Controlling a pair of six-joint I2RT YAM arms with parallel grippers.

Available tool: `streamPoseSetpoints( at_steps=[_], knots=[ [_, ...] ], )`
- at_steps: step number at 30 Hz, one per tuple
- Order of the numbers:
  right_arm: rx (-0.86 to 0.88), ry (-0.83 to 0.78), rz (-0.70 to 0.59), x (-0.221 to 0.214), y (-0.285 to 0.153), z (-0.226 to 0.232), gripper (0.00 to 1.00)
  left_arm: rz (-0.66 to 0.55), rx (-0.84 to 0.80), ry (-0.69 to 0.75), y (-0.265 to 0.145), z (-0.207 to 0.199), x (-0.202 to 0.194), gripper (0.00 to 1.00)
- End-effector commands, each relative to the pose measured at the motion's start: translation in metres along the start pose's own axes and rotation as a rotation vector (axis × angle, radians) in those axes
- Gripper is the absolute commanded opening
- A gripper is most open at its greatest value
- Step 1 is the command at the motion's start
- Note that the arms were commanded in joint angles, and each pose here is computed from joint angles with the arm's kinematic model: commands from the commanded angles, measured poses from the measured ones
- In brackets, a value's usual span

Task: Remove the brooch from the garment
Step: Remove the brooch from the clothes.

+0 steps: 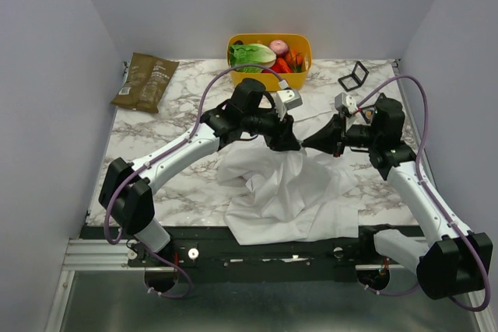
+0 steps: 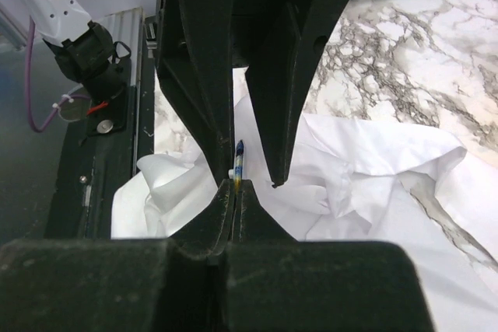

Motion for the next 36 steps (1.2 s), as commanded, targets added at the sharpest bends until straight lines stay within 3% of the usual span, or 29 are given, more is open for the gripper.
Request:
streamPoseSetpoints(
  at_steps=[1, 7, 14, 24, 31, 36],
  knots=[
    [0.045, -0.029, -0.008, 0.000, -0.001, 0.012, 0.01, -0.027, 0.099, 0.027, -0.005, 0.018, 0.016, 0.37],
    [0.025, -0.047, 0.015, -0.005, 0.002, 0.009, 0.01, -0.022, 0.121, 0.025, -0.005, 0.021, 0.017, 0.42],
    [0.015, -0.058, 0.036, -0.010, 0.006, 0.005, 0.01, -0.012, 0.135, 0.025, -0.005, 0.023, 0.020, 0.67],
    [-0.018, -0.063, 0.031, -0.006, 0.006, 0.001, 0.01, -0.013, 0.168, 0.068, -0.014, 0.022, 0.025, 0.68],
    [-0.020, -0.052, 0.030, -0.005, 0.006, -0.001, 0.01, -0.017, 0.173, 0.076, -0.018, 0.020, 0.025, 0.61],
    [-0.027, -0.072, 0.025, -0.003, 0.004, 0.002, 0.01, -0.018, 0.173, 0.078, -0.017, 0.020, 0.025, 0.34]
  ],
)
Point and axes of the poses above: each gripper's point midway between its finger pads, its own y axis out along the fingers, its own z axis along the line the jaws close on, x = y × z, the point moved 1 cm from there along -y, back along the fingers, and after that the axes turned 3 degrees about y, right-handed, at the moved point
